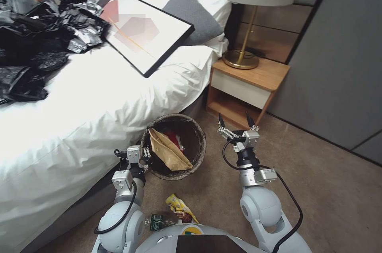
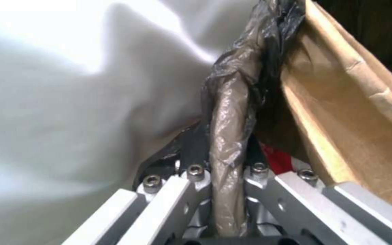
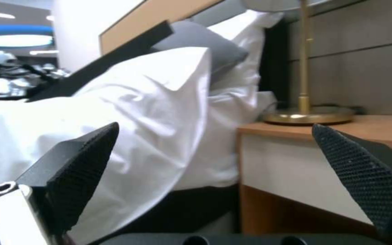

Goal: Pick up the trash bin, then pick up the garbage from the floor and place it into the trash bin.

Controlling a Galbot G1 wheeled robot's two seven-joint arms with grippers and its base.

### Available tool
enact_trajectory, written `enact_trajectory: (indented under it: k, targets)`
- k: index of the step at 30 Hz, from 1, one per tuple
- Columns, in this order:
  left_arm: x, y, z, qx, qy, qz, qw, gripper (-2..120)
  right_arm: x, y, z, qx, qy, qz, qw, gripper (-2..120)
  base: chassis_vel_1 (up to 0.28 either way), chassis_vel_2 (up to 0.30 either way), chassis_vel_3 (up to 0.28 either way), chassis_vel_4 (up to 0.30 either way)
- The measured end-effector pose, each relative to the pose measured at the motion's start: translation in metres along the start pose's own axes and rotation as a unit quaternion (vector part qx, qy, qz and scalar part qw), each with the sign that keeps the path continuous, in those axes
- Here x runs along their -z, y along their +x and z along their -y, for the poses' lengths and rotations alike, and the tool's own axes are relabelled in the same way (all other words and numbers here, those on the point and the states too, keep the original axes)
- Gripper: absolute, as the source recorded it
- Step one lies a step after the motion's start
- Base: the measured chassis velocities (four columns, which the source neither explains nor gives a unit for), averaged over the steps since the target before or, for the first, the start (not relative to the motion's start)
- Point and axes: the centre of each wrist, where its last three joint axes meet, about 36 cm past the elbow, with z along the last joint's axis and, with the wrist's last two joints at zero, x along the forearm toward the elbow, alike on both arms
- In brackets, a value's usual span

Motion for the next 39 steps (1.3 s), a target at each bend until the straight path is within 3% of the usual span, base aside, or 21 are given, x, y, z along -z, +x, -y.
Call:
enact_trajectory:
  k: [39]
  targets:
    - [0.0010, 0.0005, -0.0006, 0.000, 0.000, 0.007, 1.0000, 17, 0.0017, -0.0016, 0.0024, -0.003, 0.001, 0.002, 1.000, 100, 0.080, 0.077, 0.082, 0.087]
